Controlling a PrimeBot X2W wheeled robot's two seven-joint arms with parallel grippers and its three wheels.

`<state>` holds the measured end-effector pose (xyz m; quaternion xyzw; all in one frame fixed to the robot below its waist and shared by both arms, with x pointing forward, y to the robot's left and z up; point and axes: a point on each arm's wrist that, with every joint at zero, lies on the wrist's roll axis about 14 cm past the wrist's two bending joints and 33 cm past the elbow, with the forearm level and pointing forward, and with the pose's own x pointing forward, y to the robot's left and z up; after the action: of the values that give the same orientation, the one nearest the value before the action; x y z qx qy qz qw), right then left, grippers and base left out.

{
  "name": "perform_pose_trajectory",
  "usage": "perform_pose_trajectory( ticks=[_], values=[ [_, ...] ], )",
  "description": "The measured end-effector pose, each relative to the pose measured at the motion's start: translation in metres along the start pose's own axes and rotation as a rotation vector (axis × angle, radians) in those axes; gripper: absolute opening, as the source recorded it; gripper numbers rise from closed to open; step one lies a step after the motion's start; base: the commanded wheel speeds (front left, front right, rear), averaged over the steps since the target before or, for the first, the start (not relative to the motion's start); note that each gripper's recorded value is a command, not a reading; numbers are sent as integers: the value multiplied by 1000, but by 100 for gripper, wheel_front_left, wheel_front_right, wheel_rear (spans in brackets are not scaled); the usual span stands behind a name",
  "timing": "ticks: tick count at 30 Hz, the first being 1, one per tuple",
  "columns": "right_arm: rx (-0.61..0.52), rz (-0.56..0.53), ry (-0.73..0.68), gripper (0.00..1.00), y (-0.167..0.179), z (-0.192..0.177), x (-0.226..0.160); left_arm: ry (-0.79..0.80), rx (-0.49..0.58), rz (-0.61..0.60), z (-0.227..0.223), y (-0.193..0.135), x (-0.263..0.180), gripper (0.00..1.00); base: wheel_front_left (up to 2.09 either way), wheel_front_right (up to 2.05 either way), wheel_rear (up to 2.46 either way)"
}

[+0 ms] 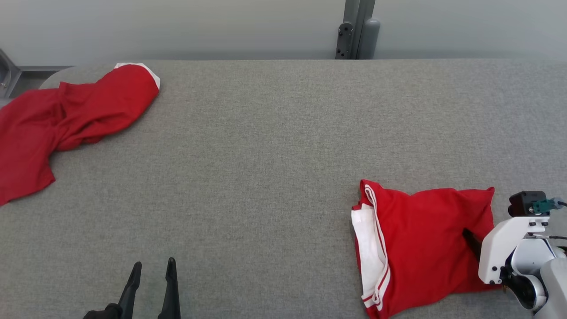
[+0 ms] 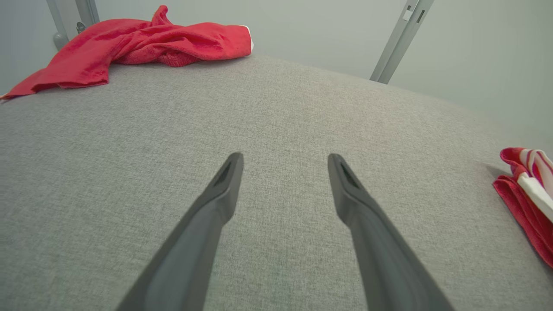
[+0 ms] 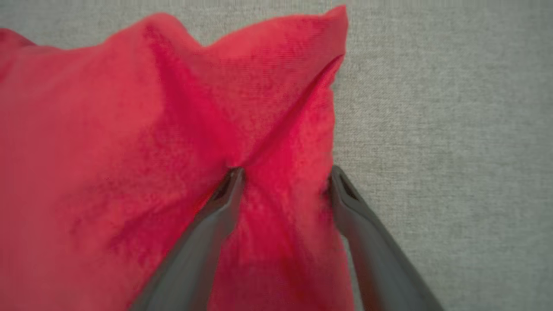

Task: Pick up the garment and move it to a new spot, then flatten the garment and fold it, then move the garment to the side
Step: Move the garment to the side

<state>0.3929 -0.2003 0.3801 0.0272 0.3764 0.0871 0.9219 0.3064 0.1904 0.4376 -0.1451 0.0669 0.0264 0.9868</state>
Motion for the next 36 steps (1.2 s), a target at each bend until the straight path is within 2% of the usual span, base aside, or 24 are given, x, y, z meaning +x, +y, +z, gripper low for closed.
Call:
perform_pose_trajectory(
  ticks=[3, 6, 11, 17, 22, 26, 27, 28, 29, 32, 36],
  values=[
    [25, 29, -37, 0, 6, 13, 5, 1, 3, 7, 0, 2, 4, 100, 0, 0, 0],
    [14, 15, -118, 0, -2, 38, 2, -7, 5, -14, 4, -4, 13, 100, 0, 0, 0],
    [-40, -94, -301, 0, -41, 94, -13, -14, 3, -68, 6, -19, 34, 100, 0, 0, 0],
    [-59, -296, -381, 0, -112, 137, -31, -2, 45, -214, -1, -63, 76, 100, 0, 0, 0],
    [-5, -466, -359, 0, -178, 144, -40, 13, 48, -311, -12, -92, 107, 100, 0, 0, 0],
    [21, -604, -338, 0, -227, 141, -47, 84, 51, -340, -38, -95, 115, 100, 0, 0, 0],
    [28, -636, -340, 12, -237, 140, -49, 105, 51, -339, -45, -93, 115, 100, 0, 0, 0],
    [21, -659, -347, 90, -243, 142, -48, 119, 49, -331, -50, -90, 115, 100, 0, 0, 0],
    [24, -677, -346, 100, -248, 142, -45, 129, 46, -320, -54, -87, 116, 100, 0, 0, 0],
    [-3, -668, -373, 100, -238, 144, -23, 140, 44, -272, -57, -72, 115, 100, 0, 0, 0],
    [-131, -631, -582, 100, -206, 183, -14, 142, 40, -222, -55, -58, 109, 100, 0, 0, 0]
  ],
)
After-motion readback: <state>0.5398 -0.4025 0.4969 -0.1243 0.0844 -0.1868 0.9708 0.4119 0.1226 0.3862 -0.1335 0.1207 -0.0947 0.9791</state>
